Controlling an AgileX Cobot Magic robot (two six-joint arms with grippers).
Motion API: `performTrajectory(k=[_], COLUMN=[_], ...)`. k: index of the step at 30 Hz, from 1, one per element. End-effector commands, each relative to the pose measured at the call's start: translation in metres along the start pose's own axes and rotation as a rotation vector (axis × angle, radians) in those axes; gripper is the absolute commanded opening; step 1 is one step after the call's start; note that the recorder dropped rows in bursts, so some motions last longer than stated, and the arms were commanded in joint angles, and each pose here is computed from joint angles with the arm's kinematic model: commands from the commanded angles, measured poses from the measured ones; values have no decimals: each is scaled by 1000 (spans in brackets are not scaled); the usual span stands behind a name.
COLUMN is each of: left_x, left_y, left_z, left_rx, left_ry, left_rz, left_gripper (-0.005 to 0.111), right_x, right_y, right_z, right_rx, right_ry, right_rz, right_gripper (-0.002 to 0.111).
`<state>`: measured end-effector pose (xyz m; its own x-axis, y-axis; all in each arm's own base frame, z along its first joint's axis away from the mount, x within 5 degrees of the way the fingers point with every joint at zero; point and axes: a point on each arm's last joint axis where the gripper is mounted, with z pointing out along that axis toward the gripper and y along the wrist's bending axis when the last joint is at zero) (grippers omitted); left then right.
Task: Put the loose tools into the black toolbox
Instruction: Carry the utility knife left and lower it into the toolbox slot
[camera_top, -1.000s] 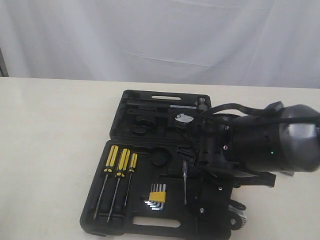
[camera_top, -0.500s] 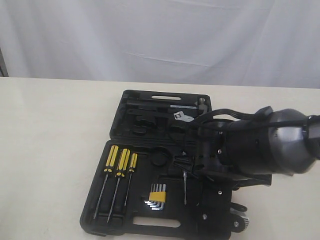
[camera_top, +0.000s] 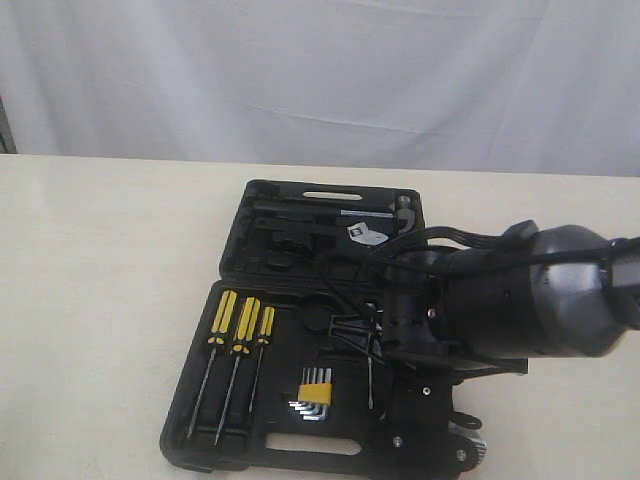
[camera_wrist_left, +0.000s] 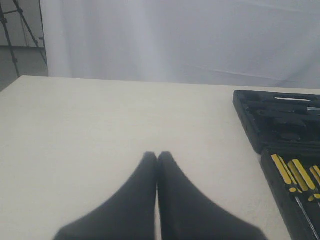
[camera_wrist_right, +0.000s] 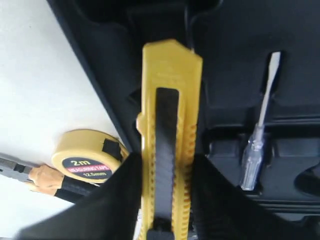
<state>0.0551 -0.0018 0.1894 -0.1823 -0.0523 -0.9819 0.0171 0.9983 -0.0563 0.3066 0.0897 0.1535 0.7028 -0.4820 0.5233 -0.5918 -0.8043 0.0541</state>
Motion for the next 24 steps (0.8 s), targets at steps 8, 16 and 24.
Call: performTrajectory(k=[8,16,24], left_x=[1,1,1], left_y=[0,0,0], left_z=[0,0,0], left_rx=[4,4,4], left_ry=[-1,-1,-1], left_rz=[-7,-7,-7], left_gripper=[0,0,0], right_x=[-1,-1,-1], right_y=[2,5,0], right_z=[0,0,0], right_rx=[-23,-58,5], right_ry=[-5,-4,-8], right_rz=[4,5,5], right_gripper=[0,27,53])
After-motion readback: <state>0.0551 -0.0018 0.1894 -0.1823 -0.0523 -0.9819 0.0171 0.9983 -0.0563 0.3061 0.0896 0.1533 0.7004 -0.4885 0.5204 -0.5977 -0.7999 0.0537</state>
